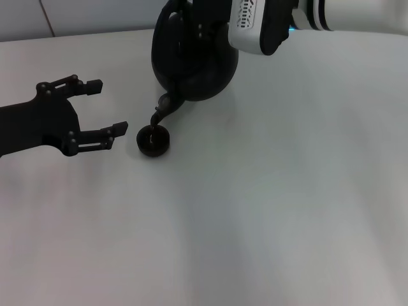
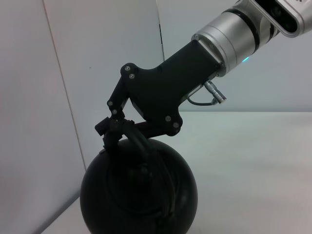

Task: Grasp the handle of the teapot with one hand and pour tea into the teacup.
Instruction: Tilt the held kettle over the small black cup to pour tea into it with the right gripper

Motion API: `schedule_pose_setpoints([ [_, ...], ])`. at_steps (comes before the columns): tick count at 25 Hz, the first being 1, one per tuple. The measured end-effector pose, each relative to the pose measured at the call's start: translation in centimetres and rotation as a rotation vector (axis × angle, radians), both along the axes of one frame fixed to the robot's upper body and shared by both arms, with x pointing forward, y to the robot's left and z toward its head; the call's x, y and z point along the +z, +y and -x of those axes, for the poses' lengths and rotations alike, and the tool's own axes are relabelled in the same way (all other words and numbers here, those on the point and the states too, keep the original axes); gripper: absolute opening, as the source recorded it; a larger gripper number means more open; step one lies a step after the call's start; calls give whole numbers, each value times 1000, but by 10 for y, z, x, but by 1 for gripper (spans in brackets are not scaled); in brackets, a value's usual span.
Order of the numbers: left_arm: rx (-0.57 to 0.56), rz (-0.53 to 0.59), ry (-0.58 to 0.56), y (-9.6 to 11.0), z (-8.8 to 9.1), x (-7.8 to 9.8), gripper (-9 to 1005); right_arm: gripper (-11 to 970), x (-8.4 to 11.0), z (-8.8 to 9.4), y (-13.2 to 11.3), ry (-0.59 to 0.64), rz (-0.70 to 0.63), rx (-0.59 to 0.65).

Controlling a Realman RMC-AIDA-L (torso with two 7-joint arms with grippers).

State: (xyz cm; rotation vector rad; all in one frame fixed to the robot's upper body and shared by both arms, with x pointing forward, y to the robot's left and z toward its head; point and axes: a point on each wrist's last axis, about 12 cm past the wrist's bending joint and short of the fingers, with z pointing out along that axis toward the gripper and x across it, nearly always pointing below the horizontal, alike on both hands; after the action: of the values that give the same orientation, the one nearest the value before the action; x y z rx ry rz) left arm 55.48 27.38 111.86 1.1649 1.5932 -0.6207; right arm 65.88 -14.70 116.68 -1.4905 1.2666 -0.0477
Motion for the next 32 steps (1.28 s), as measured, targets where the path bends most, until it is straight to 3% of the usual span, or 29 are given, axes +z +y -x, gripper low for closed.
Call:
schedule_pose_setpoints([
  [32,-2,-5,-13,0,0,0,860,87,-2,1,8,-25,37,3],
])
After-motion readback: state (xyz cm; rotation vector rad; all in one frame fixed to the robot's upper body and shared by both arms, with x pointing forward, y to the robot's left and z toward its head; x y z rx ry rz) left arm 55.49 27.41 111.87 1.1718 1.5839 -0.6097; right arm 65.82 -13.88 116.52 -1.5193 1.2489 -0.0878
